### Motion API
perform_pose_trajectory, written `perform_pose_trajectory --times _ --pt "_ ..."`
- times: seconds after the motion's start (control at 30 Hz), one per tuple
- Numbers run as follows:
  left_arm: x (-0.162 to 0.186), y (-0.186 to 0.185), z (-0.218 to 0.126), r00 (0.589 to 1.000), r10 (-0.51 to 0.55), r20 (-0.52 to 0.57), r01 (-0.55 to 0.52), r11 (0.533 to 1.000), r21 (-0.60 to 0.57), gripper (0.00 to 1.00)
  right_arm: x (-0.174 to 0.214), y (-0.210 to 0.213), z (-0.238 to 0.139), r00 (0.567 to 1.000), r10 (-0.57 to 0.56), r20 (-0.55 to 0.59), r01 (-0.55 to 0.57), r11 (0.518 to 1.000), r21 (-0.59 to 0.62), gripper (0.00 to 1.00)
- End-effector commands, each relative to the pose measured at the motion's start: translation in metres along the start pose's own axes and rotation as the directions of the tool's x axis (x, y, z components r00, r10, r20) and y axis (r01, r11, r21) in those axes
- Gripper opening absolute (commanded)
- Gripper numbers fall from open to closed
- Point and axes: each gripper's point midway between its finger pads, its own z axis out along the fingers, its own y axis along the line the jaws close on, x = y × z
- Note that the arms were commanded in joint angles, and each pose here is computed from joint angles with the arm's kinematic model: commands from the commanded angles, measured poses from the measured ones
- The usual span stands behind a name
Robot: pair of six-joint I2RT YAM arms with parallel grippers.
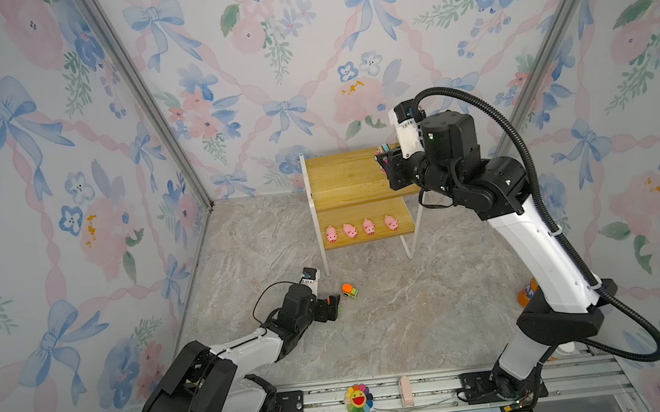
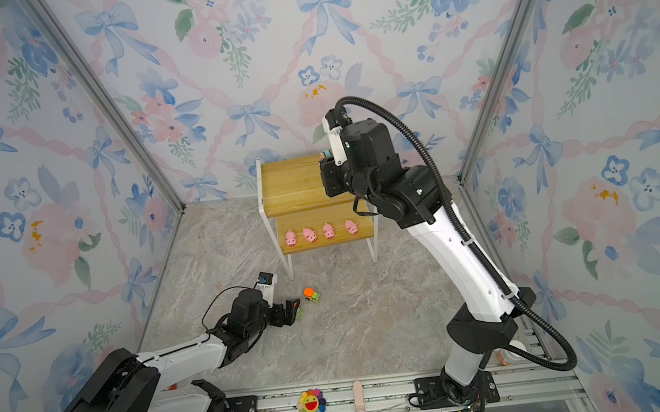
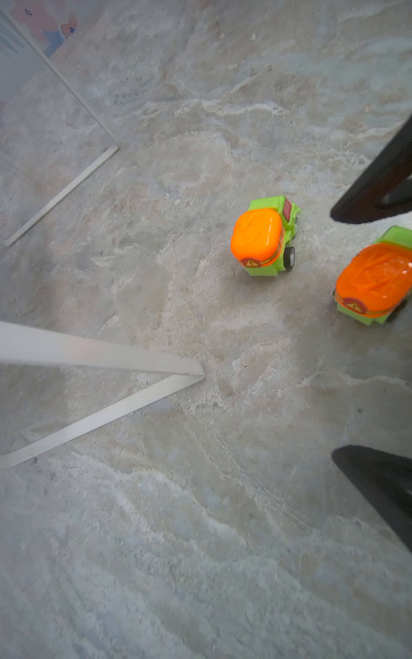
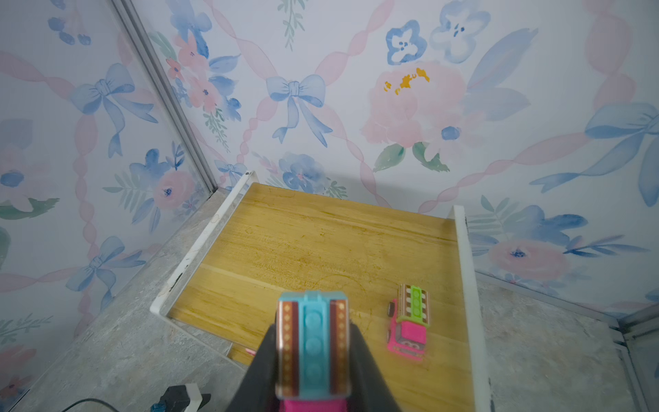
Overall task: Place and organize the plastic toys onto the shelf
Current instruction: 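Lift the pink truck with the right gripper and carry it to the upper shelf, then lower the truck onto the upper shelf beside the first and open the right gripper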
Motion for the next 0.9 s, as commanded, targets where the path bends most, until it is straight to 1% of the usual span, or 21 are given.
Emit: perform_pose_trajectory --times 0.0,0.07,0.23,0.47,0.73,0.87 --pt "0.006 0.000 -0.003 1.000 0.009 -0.013 -0.009 1.000 0.004 0.98 0.010 -0.017 0.014 0.997 0.055 -0.059 -0.054 0.998 0.010 0.24" --pt "0.006 0.000 -0.003 1.000 0.009 -0.013 -0.009 1.000 0.004 0.98 0.018 -0.022 0.026 0.993 0.085 -0.086 -0.084 0.996 0.013 0.23" --pt "0.007 0.001 -0.003 1.000 0.008 -0.015 -0.008 1.000 -0.001 0.98 0.034 -0.016 0.049 0.987 0.085 -0.139 -0.086 0.996 -0.001 0.23" --pt "0.006 0.001 -0.003 1.000 0.010 -0.011 -0.010 1.000 0.001 0.98 0.045 0.004 0.067 0.985 0.052 -0.165 -0.057 0.998 -0.028 0.23" --pt "0.007 0.001 -0.002 1.000 0.012 -0.018 -0.012 1.000 0.000 0.98 0.062 0.009 0.091 0.978 0.041 -0.204 -0.046 0.999 -0.022 0.23" --pt "0.007 0.001 -0.001 1.000 0.012 -0.020 -0.012 1.000 0.001 0.98 0.066 0.007 0.097 0.976 0.033 -0.213 -0.036 0.999 -0.009 0.23"
